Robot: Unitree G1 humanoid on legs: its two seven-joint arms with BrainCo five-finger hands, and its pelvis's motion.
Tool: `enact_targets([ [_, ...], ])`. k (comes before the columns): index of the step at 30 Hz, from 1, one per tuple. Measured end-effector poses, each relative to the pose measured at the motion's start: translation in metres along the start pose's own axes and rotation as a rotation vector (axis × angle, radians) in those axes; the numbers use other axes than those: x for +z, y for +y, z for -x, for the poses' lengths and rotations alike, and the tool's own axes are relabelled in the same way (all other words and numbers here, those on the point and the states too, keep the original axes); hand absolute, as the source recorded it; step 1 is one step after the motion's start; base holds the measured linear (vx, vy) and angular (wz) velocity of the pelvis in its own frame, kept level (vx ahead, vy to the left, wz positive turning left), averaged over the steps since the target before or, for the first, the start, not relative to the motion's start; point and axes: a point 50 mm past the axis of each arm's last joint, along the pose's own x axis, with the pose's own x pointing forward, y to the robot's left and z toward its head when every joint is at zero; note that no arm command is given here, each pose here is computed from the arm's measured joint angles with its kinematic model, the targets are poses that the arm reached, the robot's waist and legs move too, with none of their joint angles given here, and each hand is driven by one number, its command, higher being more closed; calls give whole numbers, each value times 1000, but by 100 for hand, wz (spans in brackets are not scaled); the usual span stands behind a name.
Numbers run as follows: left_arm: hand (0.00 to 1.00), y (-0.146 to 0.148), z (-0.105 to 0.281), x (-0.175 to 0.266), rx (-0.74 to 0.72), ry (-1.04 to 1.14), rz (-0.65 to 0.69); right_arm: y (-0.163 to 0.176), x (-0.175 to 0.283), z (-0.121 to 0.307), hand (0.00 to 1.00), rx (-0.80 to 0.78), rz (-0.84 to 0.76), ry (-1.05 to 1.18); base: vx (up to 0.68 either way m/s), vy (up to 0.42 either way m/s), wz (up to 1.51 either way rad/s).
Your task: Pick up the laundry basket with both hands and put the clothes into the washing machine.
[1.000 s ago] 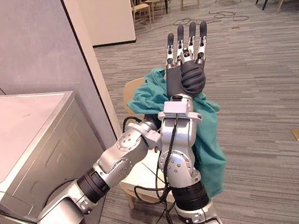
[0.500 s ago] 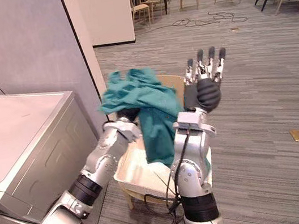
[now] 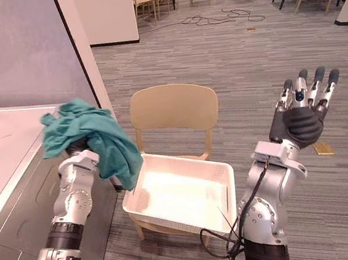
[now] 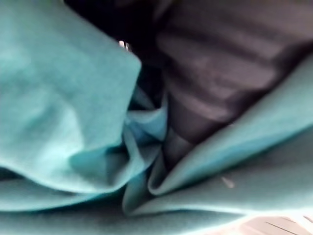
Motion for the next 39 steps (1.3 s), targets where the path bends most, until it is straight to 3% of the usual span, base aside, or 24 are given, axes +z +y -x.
enact_targets([
  [5, 100, 21, 18, 62, 29, -270, 3, -25, 17, 6, 0, -62, 112, -19, -7, 0, 0],
  [10, 100, 54, 60, 125, 109, -560, -69, -65, 25, 31, 0, -172, 320, 62, -27, 0, 2],
  [15, 100, 90, 131, 176, 295, -794, -263, -137, 28, 98, 0, -476, 456, 305, 2, -10, 9],
  [19, 100, 112, 171, 187, 464, -829, -376, -183, 41, 137, 0, -684, 529, 401, -5, -13, 18],
  [23, 100, 146, 207, 193, 695, -828, -449, -227, 45, 201, 0, -962, 559, 592, 6, -15, 8],
  [27, 100, 199, 236, 163, 991, -707, -389, -250, 49, 266, 0, -1212, 539, 754, -9, -8, 6],
  [29, 100, 238, 259, 115, 1208, -527, -257, -253, 45, 297, 0, -1335, 519, 862, 0, 0, 0],
  [31, 100, 255, 274, 77, 1329, -407, -119, -252, 39, 309, 0, -1370, 510, 921, 0, 0, 0],
  [33, 100, 268, 297, 18, 1460, -153, 31, -250, 23, 314, 0, -1370, 497, 1004, 0, 0, 0],
  [35, 100, 266, 305, -16, 1496, 14, 110, -247, 5, 309, 0, -1298, 505, 1087, 0, 0, 0],
  [39, 100, 254, 302, -58, 1447, 222, 198, -243, -20, 291, 0, -1104, 576, 1214, -6, -7, 6],
])
